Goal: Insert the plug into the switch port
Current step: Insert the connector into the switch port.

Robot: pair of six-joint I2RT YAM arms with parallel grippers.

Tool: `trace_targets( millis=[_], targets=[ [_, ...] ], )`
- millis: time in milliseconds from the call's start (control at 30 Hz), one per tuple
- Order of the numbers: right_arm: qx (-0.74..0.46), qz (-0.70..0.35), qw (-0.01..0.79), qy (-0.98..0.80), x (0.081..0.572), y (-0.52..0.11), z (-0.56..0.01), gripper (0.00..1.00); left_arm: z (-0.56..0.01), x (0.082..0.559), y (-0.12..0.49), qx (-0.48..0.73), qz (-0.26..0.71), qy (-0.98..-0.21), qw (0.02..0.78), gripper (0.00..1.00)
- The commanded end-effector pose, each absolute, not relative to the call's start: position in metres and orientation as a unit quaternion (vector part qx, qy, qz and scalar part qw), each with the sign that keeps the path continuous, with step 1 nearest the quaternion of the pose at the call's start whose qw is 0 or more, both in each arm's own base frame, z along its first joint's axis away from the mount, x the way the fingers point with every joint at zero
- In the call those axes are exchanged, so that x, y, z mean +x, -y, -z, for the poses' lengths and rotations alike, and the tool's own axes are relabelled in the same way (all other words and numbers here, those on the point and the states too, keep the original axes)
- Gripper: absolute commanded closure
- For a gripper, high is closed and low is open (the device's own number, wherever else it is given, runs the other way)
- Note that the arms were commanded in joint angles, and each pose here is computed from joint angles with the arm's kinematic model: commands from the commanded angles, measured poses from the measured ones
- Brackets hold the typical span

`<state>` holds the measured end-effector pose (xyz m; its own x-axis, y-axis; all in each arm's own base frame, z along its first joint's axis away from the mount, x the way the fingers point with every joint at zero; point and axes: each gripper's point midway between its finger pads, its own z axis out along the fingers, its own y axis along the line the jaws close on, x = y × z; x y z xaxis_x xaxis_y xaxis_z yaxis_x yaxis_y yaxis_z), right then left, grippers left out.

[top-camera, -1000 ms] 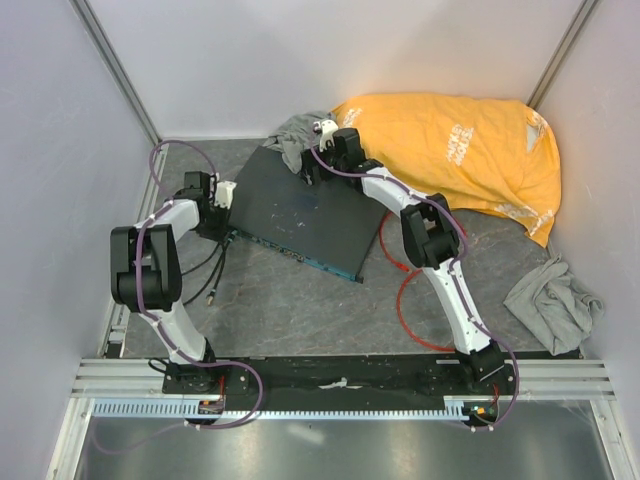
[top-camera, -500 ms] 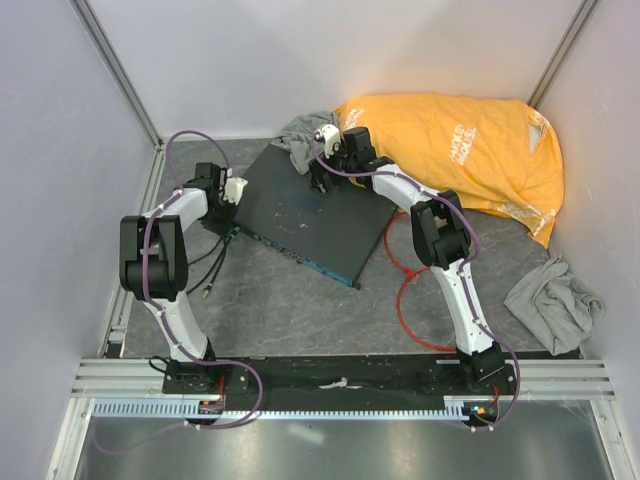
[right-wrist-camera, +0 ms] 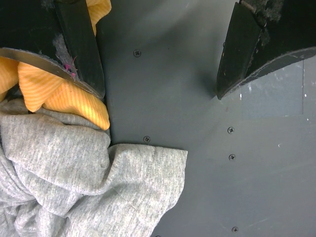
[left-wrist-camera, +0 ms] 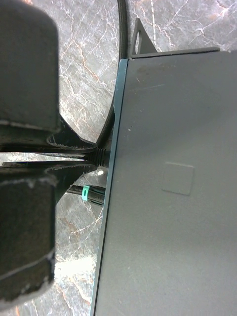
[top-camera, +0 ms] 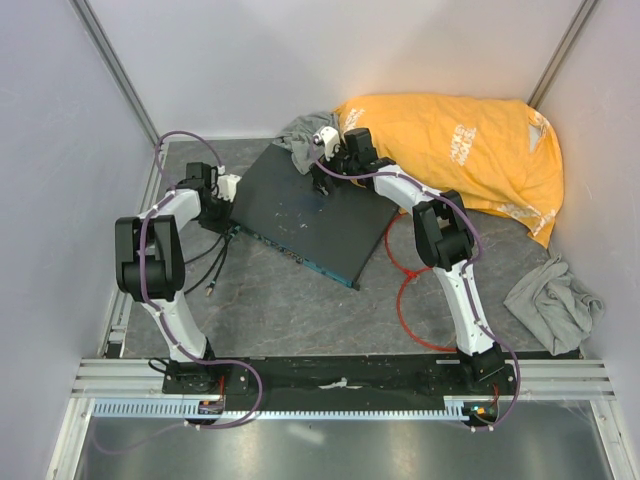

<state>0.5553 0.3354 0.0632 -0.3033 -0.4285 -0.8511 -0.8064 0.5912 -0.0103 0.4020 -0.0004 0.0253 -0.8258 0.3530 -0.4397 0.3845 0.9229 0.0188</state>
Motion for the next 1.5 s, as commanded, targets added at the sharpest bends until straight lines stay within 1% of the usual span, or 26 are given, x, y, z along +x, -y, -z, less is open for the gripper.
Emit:
trace_targets(
  millis=[0, 233, 367, 400, 467, 600, 667, 767, 833, 933, 1000, 1033, 1100, 1133, 1167, 1200, 1233, 1300, 1333, 1367, 1400, 1433, 1467],
  targets=[
    [-0.434, -0.234, 0.216, -0.843, 0.453, -0.312, 0.038, 0.02, -0.120, 0.512, 0.068, 0.247, 0.124, -0.833, 0.479, 0.98],
    [-0.441, -0.242, 0.212, -0.838, 0.448, -0.314, 0.038, 0.02, -0.097, 0.514, 0.091, 0.260, 0.135, -0.839, 0.458, 0.98],
    [-0.440, -0.234, 0.216, -0.840, 0.450, -0.311, 0.036, 0.02, -0.088, 0.516, 0.078, 0.251, 0.103, -0.853, 0.446, 0.95],
    [-0.438, -0.233, 0.216, -0.841, 0.450, -0.309, 0.035, 0.02, -0.091, 0.516, 0.076, 0.251, 0.096, -0.853, 0.447, 0.92],
    [-0.434, -0.229, 0.224, -0.842, 0.454, -0.307, 0.028, 0.02, -0.091, 0.513, 0.072, 0.251, 0.088, -0.857, 0.441, 0.89],
    [-0.417, -0.209, 0.245, -0.850, 0.465, -0.295, 0.014, 0.02, -0.090, 0.503, 0.064, 0.254, 0.067, -0.864, 0.430, 0.78],
    [-0.409, -0.200, 0.263, -0.851, 0.473, -0.288, 0.000, 0.02, -0.087, 0.495, 0.057, 0.252, 0.050, -0.871, 0.420, 0.75],
    [-0.396, -0.181, 0.287, -0.853, 0.484, -0.276, -0.021, 0.02, -0.084, 0.484, 0.050, 0.251, 0.034, -0.878, 0.406, 0.64],
    [-0.386, -0.174, 0.303, -0.854, 0.490, -0.269, -0.037, 0.02, -0.081, 0.475, 0.046, 0.250, 0.028, -0.883, 0.396, 0.60],
    [-0.367, -0.158, 0.317, -0.860, 0.496, -0.257, -0.052, 0.02, -0.081, 0.461, 0.038, 0.245, 0.010, -0.889, 0.386, 0.58],
    [-0.359, -0.147, 0.331, -0.860, 0.497, -0.250, -0.069, 0.02, -0.090, 0.455, 0.033, 0.241, -0.001, -0.889, 0.389, 0.58],
    [-0.354, -0.144, 0.344, -0.857, 0.498, -0.249, -0.084, 0.02, -0.089, 0.448, 0.032, 0.239, -0.004, -0.892, 0.385, 0.54],
    [-0.347, -0.138, 0.350, -0.859, 0.496, -0.244, -0.092, 0.02, -0.100, 0.440, 0.027, 0.230, -0.015, -0.891, 0.391, 0.48],
    [-0.339, -0.140, 0.363, -0.857, 0.495, -0.244, -0.109, 0.02, -0.105, 0.437, 0.024, 0.224, -0.024, -0.892, 0.393, 0.47],
    [-0.333, -0.140, 0.362, -0.859, 0.490, -0.241, -0.111, 0.02, -0.109, 0.434, 0.022, 0.216, -0.026, -0.893, 0.395, 0.44],
    [-0.328, -0.139, 0.366, -0.860, 0.488, -0.240, -0.117, 0.02, -0.122, 0.430, 0.020, 0.208, -0.031, -0.889, 0.406, 0.41],
    [-0.318, -0.134, 0.383, -0.857, 0.486, -0.237, -0.134, 0.02, -0.128, 0.426, 0.018, 0.200, -0.036, -0.890, 0.409, 0.39],
    [-0.292, -0.131, 0.381, -0.867, 0.477, -0.229, -0.138, 0.02, -0.155, 0.417, 0.019, 0.179, -0.033, -0.882, 0.436, 0.39],
    [-0.277, -0.120, 0.396, -0.867, 0.475, -0.223, -0.154, 0.02, -0.165, 0.411, 0.019, 0.170, -0.030, -0.880, 0.443, 0.38],
    [-0.252, -0.118, 0.390, -0.878, 0.468, -0.217, -0.151, 0.02, -0.176, 0.406, 0.020, 0.152, -0.022, -0.878, 0.454, 0.36],
    [-0.239, -0.114, 0.392, -0.881, 0.464, -0.213, -0.154, 0.02, -0.185, 0.401, 0.021, 0.143, -0.018, -0.874, 0.463, 0.32],
    [-0.223, -0.109, 0.406, -0.880, 0.460, -0.208, -0.169, 0.02, -0.211, 0.391, 0.025, 0.136, -0.008, -0.859, 0.493, 0.30],
    [-0.190, -0.094, 0.400, -0.892, 0.453, -0.197, -0.163, 0.02, -0.219, 0.384, 0.028, 0.126, 0.006, -0.857, 0.500, 0.28]
  ],
)
